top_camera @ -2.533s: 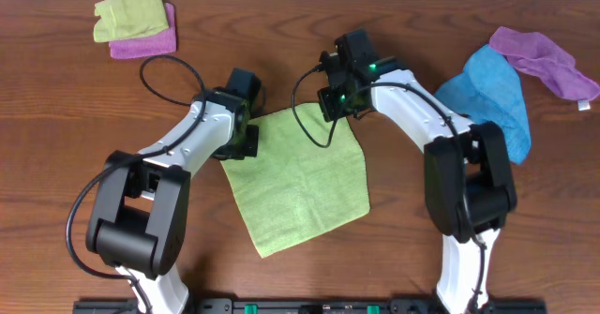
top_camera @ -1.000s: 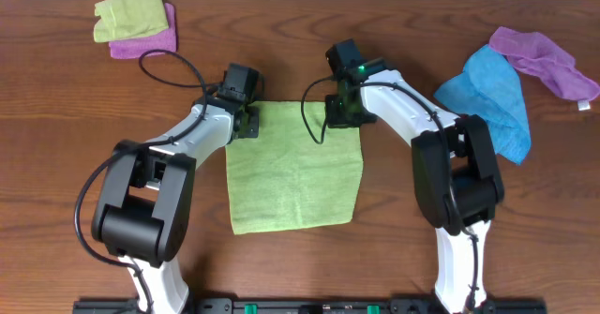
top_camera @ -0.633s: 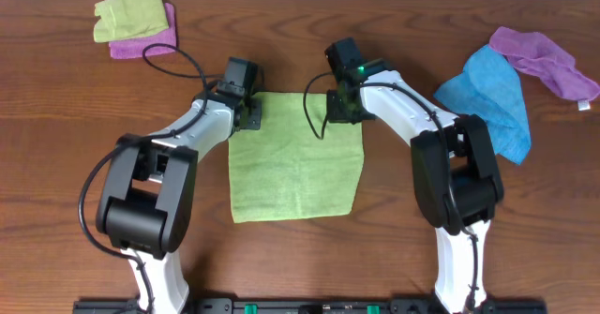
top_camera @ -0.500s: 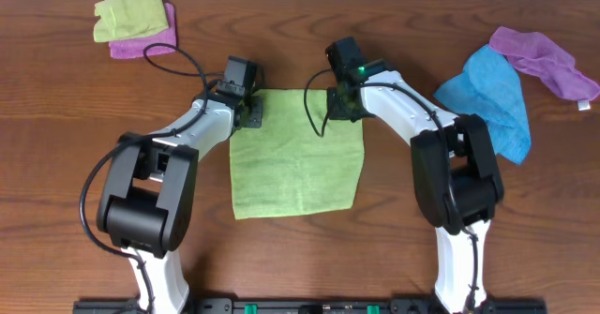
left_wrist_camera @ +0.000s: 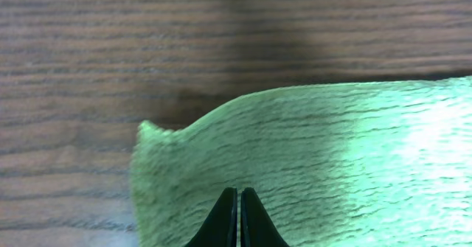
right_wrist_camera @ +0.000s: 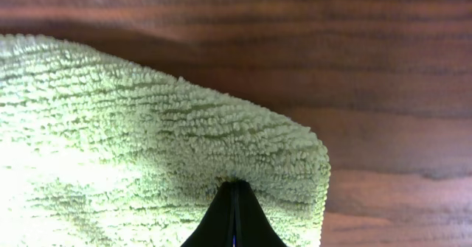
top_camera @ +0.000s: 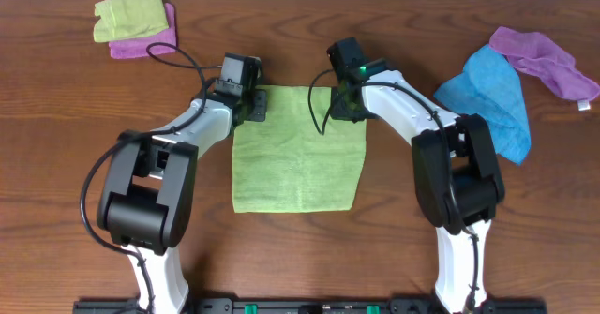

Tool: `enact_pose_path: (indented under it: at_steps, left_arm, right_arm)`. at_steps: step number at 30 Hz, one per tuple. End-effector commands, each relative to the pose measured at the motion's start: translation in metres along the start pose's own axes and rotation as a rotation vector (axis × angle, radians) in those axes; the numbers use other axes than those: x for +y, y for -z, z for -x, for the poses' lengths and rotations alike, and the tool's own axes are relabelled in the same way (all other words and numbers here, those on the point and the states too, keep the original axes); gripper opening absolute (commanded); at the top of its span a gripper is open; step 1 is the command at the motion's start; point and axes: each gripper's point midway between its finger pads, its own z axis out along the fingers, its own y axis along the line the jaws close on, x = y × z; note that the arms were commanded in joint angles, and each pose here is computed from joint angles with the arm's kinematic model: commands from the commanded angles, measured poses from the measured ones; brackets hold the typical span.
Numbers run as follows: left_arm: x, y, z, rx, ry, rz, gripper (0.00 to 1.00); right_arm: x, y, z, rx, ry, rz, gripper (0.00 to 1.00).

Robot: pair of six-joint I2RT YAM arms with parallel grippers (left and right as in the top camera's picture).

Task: Fold the cloth
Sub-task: 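Hold the top corners with both grippers and straighten the cloth square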

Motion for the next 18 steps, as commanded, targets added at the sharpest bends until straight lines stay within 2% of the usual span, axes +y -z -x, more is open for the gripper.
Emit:
enact_pose_path:
  at_steps: [1, 9, 14, 18]
  left_arm:
    - [0.007, -0.004, -0.007, 0.034, -0.004, 0.004, 0.06]
    - [0.009, -0.004, -0.016, 0.073, -0.002, 0.010, 0.06]
    - [0.013, -0.004, -0.016, 0.073, 0.006, 0.015, 0.06]
    - [0.021, -0.003, -0.018, 0.086, 0.021, 0.025, 0.06]
  right_arm:
    - [0.004, -0.008, -0.020, 0.072, -0.003, 0.009, 0.02]
    - [0.046, -0.001, -0.047, 0.141, 0.098, 0.122, 0.01]
    - [0.068, 0.003, -0.063, 0.139, 0.206, 0.131, 0.02]
    - [0.060, 0.002, -0.061, 0.114, 0.220, 0.058, 0.02]
